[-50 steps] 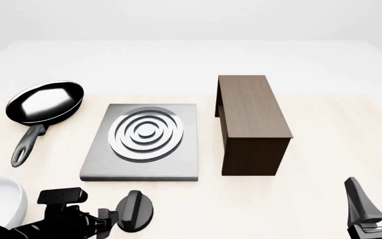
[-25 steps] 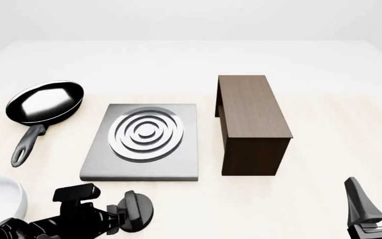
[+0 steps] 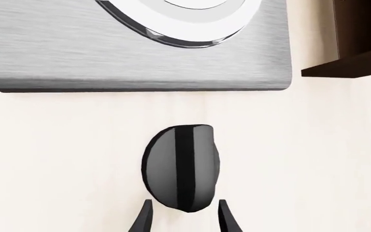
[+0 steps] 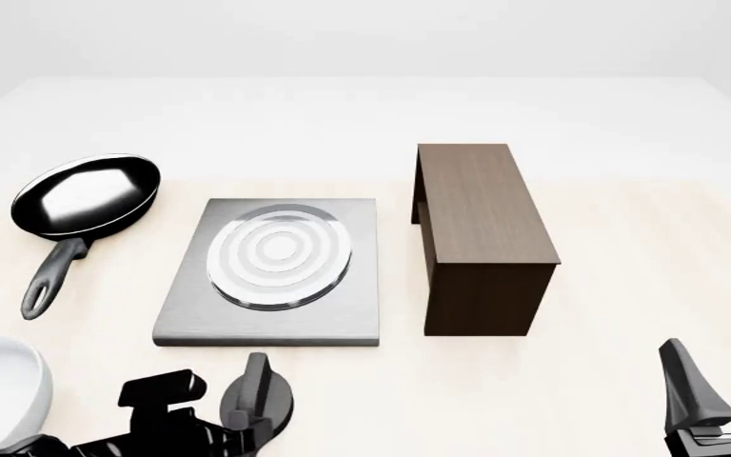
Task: Turn on the stove.
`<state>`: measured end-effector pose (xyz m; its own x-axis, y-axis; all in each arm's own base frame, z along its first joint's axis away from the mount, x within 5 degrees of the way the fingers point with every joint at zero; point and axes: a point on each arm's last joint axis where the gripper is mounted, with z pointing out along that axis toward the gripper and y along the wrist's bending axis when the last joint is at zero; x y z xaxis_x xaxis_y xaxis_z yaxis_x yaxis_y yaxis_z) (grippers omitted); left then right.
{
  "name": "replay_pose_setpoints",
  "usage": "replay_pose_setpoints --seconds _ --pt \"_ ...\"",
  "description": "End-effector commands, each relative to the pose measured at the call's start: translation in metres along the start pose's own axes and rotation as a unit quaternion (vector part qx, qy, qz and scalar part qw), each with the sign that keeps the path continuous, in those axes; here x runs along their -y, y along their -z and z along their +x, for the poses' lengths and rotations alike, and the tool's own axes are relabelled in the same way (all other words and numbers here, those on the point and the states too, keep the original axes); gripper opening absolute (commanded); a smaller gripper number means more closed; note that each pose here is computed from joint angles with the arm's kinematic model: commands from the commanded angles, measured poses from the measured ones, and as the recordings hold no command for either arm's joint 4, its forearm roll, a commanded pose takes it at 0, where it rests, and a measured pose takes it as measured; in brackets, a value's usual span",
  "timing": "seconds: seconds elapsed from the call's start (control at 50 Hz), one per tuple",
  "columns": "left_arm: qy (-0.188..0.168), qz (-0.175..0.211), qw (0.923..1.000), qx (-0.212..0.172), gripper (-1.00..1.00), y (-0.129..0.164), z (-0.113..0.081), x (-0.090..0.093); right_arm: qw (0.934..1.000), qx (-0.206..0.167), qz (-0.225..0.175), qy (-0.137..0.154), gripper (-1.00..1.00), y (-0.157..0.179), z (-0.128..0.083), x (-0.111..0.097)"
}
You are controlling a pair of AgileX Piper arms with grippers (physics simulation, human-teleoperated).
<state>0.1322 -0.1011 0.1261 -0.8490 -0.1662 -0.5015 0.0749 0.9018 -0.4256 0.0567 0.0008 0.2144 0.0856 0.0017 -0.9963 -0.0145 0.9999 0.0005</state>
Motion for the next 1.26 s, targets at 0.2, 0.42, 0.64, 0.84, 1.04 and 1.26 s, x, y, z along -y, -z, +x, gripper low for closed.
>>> replay_pose_setpoints --seconds 0.2,0.42,0.64,0.84,1.04,1.26 --pt "-0.04 -0.022 0.9972 0.06 1.0 0.053 -0.041 0.003 1.0 0.0 0.0 0.0 1.0 0.0 0.0 0.0" --pt "-0.097 -0.057 0.9741 0.196 1.0 0.151 -0.106 0.02 1.0 0.0 0.0 0.0 1.0 0.0 0.0 0.0" --pt "-0.103 -0.095 0.955 0.261 1.0 0.186 -0.136 0.02 1.0 0.0 0.0 0.0 1.0 0.0 0.0 0.0" --pt "-0.086 -0.172 0.9217 0.337 1.0 0.208 -0.158 -0.001 1.0 0.0 0.0 0.0 1.0 0.0 0.0 0.0" --pt "-0.092 -0.229 0.8898 0.384 1.0 0.24 -0.173 -0.007 1.0 0.0 0.0 0.0 1.0 0.0 0.0 0.0" --pt "-0.075 -0.267 0.8745 0.398 1.0 0.258 -0.176 -0.013 1.0 -0.001 0.0 0.0 1.0 0.0 0.0 0.0"
